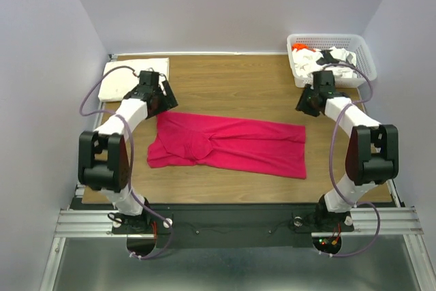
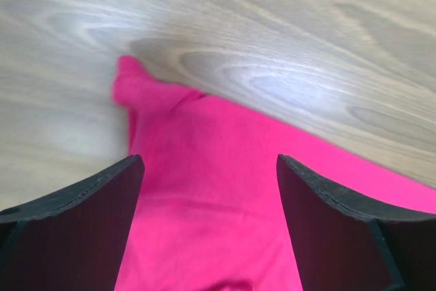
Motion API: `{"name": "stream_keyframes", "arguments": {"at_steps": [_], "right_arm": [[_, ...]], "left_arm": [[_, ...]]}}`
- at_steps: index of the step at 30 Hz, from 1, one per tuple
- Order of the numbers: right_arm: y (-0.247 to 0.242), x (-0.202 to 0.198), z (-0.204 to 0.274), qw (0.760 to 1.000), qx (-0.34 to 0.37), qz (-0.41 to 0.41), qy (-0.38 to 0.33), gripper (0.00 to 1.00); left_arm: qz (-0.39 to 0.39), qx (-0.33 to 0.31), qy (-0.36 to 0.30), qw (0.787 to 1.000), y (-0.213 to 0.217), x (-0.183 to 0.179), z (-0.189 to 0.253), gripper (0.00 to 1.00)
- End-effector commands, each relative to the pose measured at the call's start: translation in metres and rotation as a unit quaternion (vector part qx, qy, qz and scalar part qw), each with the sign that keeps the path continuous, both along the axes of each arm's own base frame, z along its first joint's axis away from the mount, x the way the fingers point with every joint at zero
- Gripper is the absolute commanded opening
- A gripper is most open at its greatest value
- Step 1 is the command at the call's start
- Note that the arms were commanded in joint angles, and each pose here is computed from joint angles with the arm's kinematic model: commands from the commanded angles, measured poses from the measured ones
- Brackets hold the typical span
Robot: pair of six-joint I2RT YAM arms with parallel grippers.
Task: Fold and stack the t-shirts
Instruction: Fold the tshirt
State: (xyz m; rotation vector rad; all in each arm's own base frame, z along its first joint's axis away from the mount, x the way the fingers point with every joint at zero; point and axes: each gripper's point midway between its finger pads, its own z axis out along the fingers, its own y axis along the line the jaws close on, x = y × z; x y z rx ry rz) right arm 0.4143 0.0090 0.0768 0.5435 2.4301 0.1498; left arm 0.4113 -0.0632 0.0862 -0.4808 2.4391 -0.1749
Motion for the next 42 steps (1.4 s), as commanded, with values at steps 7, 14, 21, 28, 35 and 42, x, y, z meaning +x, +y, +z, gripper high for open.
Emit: {"name": "stream_keyframes", "arguments": {"at_steps": [7, 14, 21, 28, 35, 42], "right_arm": [[0.075, -0.044, -0.001, 0.991, -0.026, 0.128, 0.036, 0.45], [0.086, -0.054, -0.023, 0.985, -0.048, 0.147, 0.073, 0.45], [0.089, -0.061, -0.040, 0.981, -0.059, 0.155, 0.101, 0.45], [0.095, -0.070, -0.038, 0.978, -0.067, 0.164, 0.112, 0.45], [0.097, -0.084, -0.036, 0.977, -0.063, 0.161, 0.126, 0.44], [0.098, -0.101, -0.039, 0.975, -0.058, 0.158, 0.146, 0.44]], "left_arm": [[0.032, 0.060, -0.129, 0.989, 0.038, -0.055, 0.068, 0.92], [0.021, 0.063, -0.139, 0.988, 0.041, -0.087, 0.040, 0.92], [0.024, 0.070, -0.167, 0.983, 0.043, -0.078, 0.050, 0.92], [0.022, 0.070, -0.175, 0.982, 0.042, -0.077, 0.054, 0.91], [0.014, 0.063, -0.174, 0.983, 0.038, -0.075, 0.053, 0.91], [0.012, 0.060, -0.174, 0.983, 0.036, -0.076, 0.053, 0.91]]}}
